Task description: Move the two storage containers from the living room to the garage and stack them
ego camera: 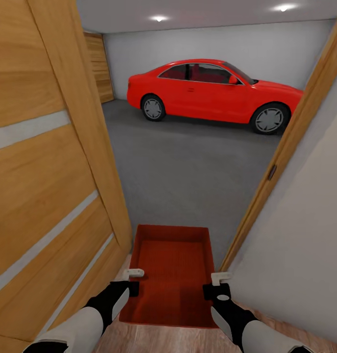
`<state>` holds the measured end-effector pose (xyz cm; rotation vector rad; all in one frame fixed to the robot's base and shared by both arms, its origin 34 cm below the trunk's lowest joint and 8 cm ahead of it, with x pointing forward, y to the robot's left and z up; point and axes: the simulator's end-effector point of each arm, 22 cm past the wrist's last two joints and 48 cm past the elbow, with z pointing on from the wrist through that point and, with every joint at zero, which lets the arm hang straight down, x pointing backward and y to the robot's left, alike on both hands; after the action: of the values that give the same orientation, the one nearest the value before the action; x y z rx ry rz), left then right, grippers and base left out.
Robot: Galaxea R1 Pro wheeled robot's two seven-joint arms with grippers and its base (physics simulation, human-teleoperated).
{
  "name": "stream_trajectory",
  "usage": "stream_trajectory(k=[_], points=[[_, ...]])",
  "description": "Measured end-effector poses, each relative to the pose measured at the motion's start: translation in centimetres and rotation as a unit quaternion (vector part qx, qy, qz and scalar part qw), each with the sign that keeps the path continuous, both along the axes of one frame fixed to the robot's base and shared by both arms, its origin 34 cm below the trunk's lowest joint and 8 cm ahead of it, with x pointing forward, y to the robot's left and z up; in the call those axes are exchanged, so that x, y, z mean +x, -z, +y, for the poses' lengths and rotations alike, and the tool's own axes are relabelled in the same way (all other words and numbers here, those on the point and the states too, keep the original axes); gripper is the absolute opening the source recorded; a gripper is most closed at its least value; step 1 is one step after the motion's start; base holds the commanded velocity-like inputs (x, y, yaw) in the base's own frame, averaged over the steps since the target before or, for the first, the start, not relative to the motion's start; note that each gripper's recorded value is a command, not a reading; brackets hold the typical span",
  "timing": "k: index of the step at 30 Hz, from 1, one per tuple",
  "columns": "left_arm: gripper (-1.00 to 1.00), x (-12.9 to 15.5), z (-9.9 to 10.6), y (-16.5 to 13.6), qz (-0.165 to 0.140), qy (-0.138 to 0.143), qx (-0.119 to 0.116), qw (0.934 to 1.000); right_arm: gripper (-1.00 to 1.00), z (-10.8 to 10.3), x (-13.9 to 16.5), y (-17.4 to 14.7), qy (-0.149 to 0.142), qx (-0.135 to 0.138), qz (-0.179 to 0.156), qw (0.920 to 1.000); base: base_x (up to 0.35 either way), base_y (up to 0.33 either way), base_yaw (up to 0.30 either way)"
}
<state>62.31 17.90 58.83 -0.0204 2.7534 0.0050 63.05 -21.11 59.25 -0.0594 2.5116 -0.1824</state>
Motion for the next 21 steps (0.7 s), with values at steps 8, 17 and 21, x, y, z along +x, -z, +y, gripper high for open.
stream_trajectory(k=[8,17,21], points=[[-1.0,0.02,-0.07,0.0,-0.001,0.0,0.0,1.0,-1.0,-0.07,0.06,-0.03,0.0,-0.001,-0.001,1.0,0.002,0.0,-0.225],[-1.0,-0.09,-0.08,0.09,-0.001,0.0,0.0,1.0,-1.0,-0.09,-0.08,0.06,-0.001,-0.001,-0.001,1.0,0.005,0.011,-0.1],[-1.0,-0.17,-0.07,0.11,0.0,0.0,0.0,1.0,-1.0,-0.08,-0.14,0.09,-0.001,-0.002,0.0,1.0,0.117,0.211,-0.004]])
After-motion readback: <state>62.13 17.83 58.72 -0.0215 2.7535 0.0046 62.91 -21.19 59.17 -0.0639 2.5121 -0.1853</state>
